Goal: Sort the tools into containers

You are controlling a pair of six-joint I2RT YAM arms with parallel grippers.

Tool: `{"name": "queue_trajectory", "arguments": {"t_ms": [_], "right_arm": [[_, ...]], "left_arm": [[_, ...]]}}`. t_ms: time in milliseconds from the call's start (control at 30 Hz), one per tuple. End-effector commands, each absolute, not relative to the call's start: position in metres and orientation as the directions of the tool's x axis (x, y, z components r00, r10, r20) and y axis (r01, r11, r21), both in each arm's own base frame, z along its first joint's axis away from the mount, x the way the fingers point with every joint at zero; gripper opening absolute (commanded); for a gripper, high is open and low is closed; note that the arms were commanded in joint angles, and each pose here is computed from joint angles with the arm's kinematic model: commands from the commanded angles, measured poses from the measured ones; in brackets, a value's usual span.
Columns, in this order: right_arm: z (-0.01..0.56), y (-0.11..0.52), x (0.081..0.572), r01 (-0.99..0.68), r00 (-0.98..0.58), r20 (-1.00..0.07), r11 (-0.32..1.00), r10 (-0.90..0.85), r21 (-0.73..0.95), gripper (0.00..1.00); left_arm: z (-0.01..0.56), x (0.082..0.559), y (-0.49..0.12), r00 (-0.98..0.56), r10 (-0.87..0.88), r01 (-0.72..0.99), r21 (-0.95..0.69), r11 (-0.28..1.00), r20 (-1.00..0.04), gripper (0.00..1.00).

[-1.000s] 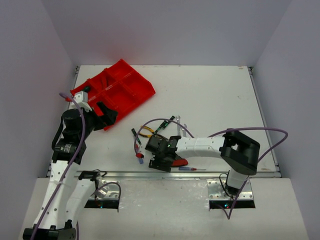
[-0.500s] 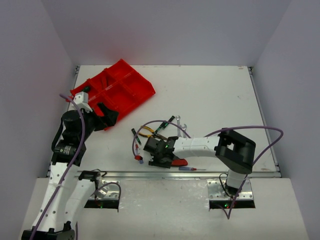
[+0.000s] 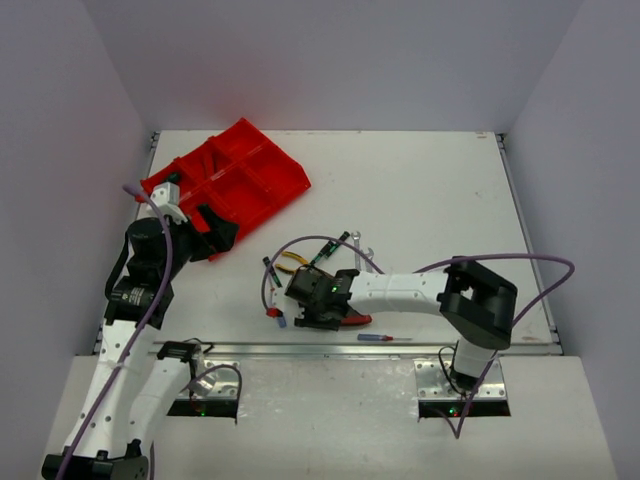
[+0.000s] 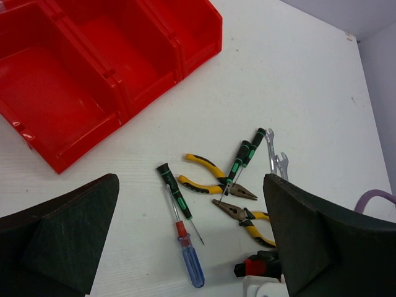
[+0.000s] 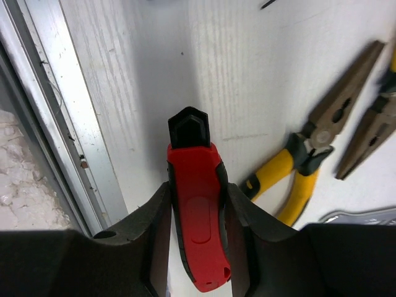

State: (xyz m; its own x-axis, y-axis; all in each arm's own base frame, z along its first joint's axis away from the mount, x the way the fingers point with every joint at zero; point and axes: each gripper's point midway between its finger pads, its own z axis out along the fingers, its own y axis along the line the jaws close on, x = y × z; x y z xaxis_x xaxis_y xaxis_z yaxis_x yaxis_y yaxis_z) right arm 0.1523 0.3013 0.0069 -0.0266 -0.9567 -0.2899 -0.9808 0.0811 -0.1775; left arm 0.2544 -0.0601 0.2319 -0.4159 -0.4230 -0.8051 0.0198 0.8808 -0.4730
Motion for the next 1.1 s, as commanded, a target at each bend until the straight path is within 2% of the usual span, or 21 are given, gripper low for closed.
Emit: {"name": "queue_trajectory", "arguments": {"t_ms": [0, 167, 333, 367, 400, 500, 600, 767, 967, 1067], "right_arm": [[0.082, 0.332, 0.171, -0.952, 0.020, -0.477, 0.129, -0.879, -0.279, 0.14], [0.124, 0.336, 0.181, -0.924, 0.009, -0.605, 0.225, -0.796, -0.310, 0.09], [0.184, 0.331, 0.212, -0.834, -0.066, -0.787, 0.467, -0.613, -0.293, 0.08], [0.196, 0.327, 0.220, -0.808, -0.112, -0.818, 0.531, -0.564, -0.255, 0.07], [0.212, 0.314, 0.237, -0.736, -0.234, -0.866, 0.663, -0.441, -0.139, 0.04], [0.239, 0.296, 0.257, -0.627, -0.384, -0.897, 0.775, -0.219, 0.079, 0.04], [0.267, 0.290, 0.263, -0.577, -0.421, -0.902, 0.796, -0.094, 0.186, 0.04], [0.299, 0.293, 0.262, -0.565, -0.446, -0.895, 0.772, 0.013, 0.293, 0.00], [0.317, 0.299, 0.254, -0.556, -0.493, -0.865, 0.730, 0.095, 0.397, 0.00], [0.316, 0.302, 0.254, -0.560, -0.498, -0.862, 0.722, 0.099, 0.406, 0.02]], "left_arm": [[0.247, 0.258, -0.061, -0.365, -0.415, 0.055, -0.464, 0.884, -0.834, 1.00], [0.251, 0.258, -0.061, -0.356, -0.417, 0.057, -0.465, 0.884, -0.836, 1.00], [0.259, 0.255, -0.067, -0.353, -0.413, 0.100, -0.473, 0.875, -0.839, 1.00], [0.262, 0.255, -0.072, -0.356, -0.415, 0.127, -0.483, 0.866, -0.837, 1.00], [0.263, 0.252, -0.081, -0.364, -0.422, 0.174, -0.506, 0.845, -0.830, 1.00], [0.279, 0.243, -0.124, -0.402, -0.459, 0.403, -0.603, 0.688, -0.792, 1.00], [0.287, 0.225, -0.160, -0.447, -0.463, 0.587, -0.642, 0.494, -0.765, 1.00], [0.304, 0.208, -0.204, -0.379, -0.448, 0.736, -0.557, 0.384, -0.810, 1.00], [0.292, 0.226, -0.241, -0.381, -0.405, 0.680, -0.549, 0.487, -0.831, 0.99], [0.295, 0.234, -0.251, -0.385, -0.411, 0.659, -0.558, 0.504, -0.826, 0.94]]}}
